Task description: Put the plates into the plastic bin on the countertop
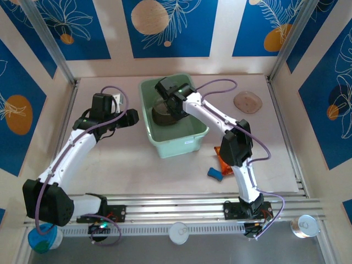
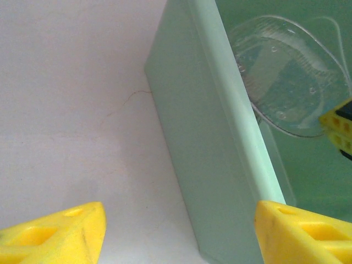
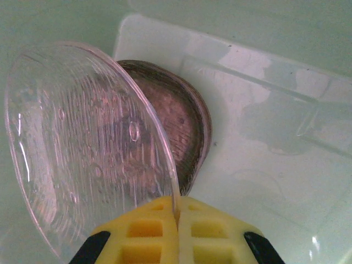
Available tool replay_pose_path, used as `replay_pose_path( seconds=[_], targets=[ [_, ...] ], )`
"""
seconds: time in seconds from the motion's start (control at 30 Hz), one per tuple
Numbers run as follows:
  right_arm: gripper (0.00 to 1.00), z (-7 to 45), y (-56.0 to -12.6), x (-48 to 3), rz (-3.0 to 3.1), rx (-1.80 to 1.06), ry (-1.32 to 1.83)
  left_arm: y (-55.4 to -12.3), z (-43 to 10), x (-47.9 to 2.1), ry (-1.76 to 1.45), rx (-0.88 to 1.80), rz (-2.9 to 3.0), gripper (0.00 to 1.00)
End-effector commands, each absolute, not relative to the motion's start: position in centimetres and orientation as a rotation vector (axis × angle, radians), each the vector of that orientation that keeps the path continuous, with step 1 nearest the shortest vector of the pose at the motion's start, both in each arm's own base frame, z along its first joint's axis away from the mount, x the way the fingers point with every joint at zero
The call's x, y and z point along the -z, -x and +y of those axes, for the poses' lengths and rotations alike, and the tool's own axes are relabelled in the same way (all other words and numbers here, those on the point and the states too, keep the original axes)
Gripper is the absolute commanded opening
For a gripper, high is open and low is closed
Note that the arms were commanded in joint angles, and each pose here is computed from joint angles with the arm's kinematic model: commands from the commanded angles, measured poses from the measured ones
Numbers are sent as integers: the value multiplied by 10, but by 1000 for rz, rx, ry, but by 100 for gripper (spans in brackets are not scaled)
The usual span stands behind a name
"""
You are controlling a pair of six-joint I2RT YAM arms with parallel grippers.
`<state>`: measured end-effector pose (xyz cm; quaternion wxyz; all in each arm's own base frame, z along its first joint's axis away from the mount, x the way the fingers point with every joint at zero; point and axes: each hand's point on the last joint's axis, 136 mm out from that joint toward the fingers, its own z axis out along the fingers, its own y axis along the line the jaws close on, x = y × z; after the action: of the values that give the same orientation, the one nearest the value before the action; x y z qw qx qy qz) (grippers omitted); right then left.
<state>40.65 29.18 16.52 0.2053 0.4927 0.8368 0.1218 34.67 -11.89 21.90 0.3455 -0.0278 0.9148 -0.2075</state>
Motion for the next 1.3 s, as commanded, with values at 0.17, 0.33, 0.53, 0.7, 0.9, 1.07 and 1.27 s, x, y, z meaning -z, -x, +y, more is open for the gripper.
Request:
replay_pose_path(
  seconds=[0.17,0.33,0.53,0.7,0.9,1.07,1.27],
  targets=[
    [0,301,-407,-144,2295,-222,-1471,-355,-106,-247,46,511,2365,72],
    [0,306,-413,-124,2296,-204,-1517,-351,-102,-243,45,500,2377,72],
    [0,309,-422,-107,2274,-185,-1531,-347,-98,-240,56,492,2384,73],
    [1,310,-428,-93,2251,-172,-1552,-347,-96,-238,53,484,2392,73],
    [16,307,-434,-92,2235,-163,-1536,-347,-96,-235,50,477,2400,73],
    [43,318,-442,-109,2271,-246,-1442,-347,-97,-233,54,486,2404,73],
    [72,317,-437,-145,2272,-293,-1359,-347,-96,-237,50,482,2395,73]
  ],
)
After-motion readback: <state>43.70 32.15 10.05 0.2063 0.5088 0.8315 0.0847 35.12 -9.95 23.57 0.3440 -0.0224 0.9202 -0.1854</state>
